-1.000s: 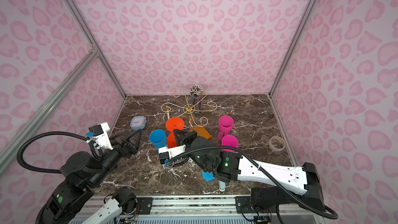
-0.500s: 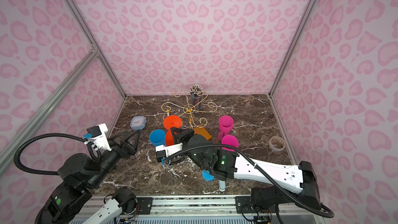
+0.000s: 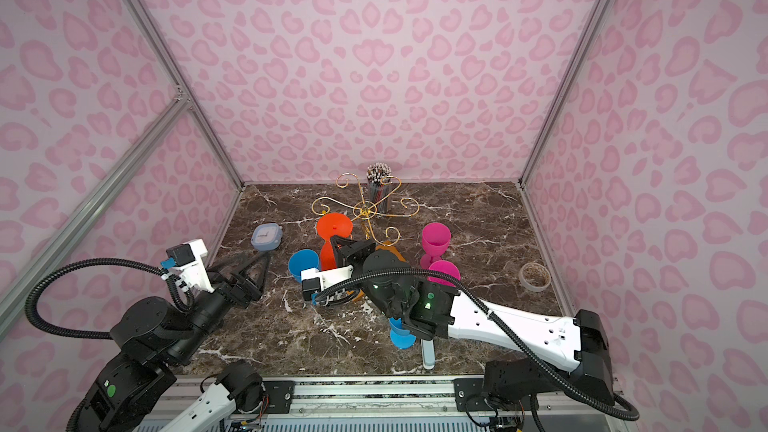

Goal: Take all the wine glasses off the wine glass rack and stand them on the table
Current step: 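Slide the red glass off the rack hook with the right gripper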

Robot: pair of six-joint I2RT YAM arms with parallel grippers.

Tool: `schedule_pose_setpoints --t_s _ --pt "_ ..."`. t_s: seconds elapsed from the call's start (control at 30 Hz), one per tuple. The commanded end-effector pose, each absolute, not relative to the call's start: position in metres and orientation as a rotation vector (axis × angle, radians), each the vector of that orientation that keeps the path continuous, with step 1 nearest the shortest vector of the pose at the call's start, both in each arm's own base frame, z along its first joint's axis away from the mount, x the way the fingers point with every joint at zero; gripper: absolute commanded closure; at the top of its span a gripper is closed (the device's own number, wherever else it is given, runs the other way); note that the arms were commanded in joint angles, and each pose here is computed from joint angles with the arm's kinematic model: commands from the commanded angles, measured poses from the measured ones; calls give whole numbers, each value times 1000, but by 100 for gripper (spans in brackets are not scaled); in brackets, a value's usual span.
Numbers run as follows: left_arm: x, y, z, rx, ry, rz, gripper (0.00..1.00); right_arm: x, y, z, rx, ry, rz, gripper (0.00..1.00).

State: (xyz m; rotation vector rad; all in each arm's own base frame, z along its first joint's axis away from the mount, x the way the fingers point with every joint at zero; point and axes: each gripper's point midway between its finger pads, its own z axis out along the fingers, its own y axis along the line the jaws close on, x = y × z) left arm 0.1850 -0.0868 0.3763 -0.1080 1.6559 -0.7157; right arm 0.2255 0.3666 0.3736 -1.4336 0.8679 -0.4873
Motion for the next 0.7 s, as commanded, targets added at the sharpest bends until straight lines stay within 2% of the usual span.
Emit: schedule_pose_setpoints --t_s 0.0,0.67 --pt "186 -85 379 -118 1641 -715 11 228 363 379 -1415 868 -493 100" --pt "187 -86 378 -120 1647 -717 11 232 335 375 -1405 916 -532 100"
